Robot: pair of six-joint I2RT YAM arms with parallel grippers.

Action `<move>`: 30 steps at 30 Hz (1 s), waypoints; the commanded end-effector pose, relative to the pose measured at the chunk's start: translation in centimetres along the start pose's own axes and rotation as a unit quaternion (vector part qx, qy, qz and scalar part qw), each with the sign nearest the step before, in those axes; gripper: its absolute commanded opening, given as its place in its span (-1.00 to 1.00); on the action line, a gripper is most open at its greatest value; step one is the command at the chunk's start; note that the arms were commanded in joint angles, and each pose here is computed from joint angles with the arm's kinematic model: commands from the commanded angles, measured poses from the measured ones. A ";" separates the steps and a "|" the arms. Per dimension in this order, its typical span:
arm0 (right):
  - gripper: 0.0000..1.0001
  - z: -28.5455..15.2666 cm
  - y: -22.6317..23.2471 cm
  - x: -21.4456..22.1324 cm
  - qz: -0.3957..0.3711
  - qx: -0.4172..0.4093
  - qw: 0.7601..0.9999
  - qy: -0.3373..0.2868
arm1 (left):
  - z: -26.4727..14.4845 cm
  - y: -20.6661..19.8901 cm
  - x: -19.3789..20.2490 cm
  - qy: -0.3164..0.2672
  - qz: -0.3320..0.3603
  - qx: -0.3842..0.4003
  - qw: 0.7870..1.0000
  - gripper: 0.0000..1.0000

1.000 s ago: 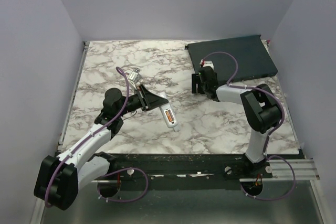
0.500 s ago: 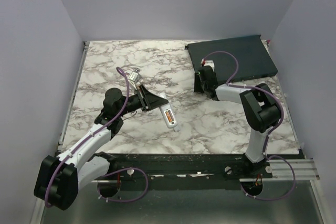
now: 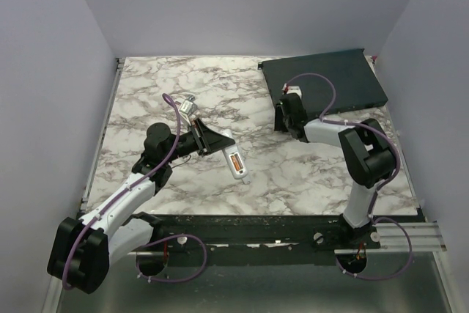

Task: Load the batteries into the remote control
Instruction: Move the battery to the center of the board.

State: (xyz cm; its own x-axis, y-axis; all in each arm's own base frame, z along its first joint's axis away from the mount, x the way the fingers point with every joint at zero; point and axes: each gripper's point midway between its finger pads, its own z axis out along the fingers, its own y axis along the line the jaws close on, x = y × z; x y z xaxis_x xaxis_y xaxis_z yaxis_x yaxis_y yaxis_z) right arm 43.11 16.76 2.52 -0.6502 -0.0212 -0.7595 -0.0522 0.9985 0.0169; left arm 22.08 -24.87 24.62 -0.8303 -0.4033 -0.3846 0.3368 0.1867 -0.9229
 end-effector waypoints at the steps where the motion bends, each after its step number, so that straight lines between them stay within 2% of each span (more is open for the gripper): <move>1: -0.18 -1.5 0.4 1.5 -0.001 -0.029 0.999 0.024 | 0.1 -1.5 -0.9 -0.009 0.020 0.021 1.000 -1.00; 6: -0.25 -3.2 1.8 2.0 0.000 -0.079 0.996 0.035 | 0.1 -1.4 -0.9 -0.010 0.019 0.020 1.000 -1.00; 12: -0.24 -6.0 4.2 3.3 -0.016 -0.100 0.994 0.044 | 0.1 -1.5 -1.0 -0.010 0.020 0.020 1.000 -1.00; 21: -0.21 -10.0 6.2 8.7 -0.030 -0.094 0.991 0.089 | -0.6 -1.2 -1.8 -0.019 0.028 0.010 0.999 -1.00; 30: 0.18 -11.8 7.9 10.9 0.000 -0.079 0.993 0.093 | -0.7 -1.2 -1.8 -0.021 0.025 0.009 0.999 -1.00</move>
State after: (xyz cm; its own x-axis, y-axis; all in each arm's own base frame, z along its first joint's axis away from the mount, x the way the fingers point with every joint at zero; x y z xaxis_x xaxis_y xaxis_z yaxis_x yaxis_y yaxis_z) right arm 27.55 24.41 2.44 -0.7633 -0.1029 -0.6378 -0.2415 0.9611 0.1340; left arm 23.12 -23.80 24.41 -0.8121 -0.4366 -0.3871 0.3265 0.2098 -0.9216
